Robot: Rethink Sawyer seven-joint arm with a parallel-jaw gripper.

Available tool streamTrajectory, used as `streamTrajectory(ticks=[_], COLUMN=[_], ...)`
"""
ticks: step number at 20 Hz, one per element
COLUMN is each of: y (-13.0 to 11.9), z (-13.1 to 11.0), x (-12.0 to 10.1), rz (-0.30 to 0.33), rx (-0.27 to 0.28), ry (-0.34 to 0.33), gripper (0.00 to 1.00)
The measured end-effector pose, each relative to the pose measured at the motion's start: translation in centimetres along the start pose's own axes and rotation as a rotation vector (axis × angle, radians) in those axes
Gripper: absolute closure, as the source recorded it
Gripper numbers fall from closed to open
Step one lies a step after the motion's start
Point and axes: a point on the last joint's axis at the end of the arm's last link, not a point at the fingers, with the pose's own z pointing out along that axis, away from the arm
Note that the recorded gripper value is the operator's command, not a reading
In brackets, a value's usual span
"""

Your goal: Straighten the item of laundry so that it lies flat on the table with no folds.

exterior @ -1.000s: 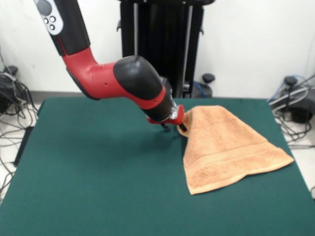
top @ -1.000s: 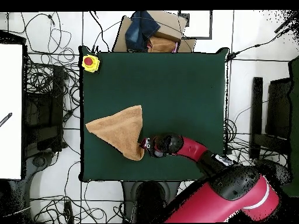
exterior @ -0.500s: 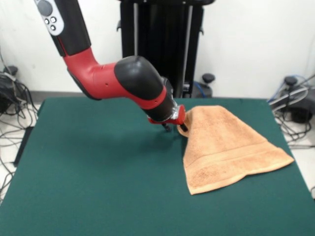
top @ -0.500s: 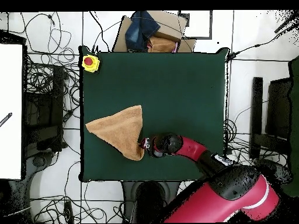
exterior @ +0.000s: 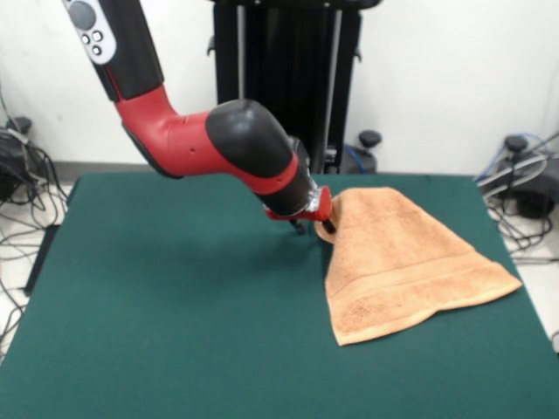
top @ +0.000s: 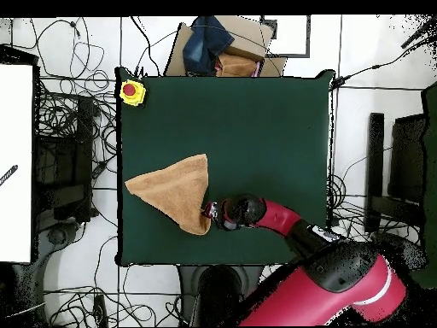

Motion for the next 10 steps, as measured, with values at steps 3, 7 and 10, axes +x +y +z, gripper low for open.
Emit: streamTrajectory(ticks=[3, 7, 10], y=[0.31, 0.74, 0.86], z=[0.15, 0.37, 0.44], x=[0.07, 0.15, 0.17], rz=[-0.007, -0.016, -0.018], rx=[0.003, 0.007, 0.008], ry=[0.003, 0.005, 0.006], gripper=[0.0, 0.0, 0.0])
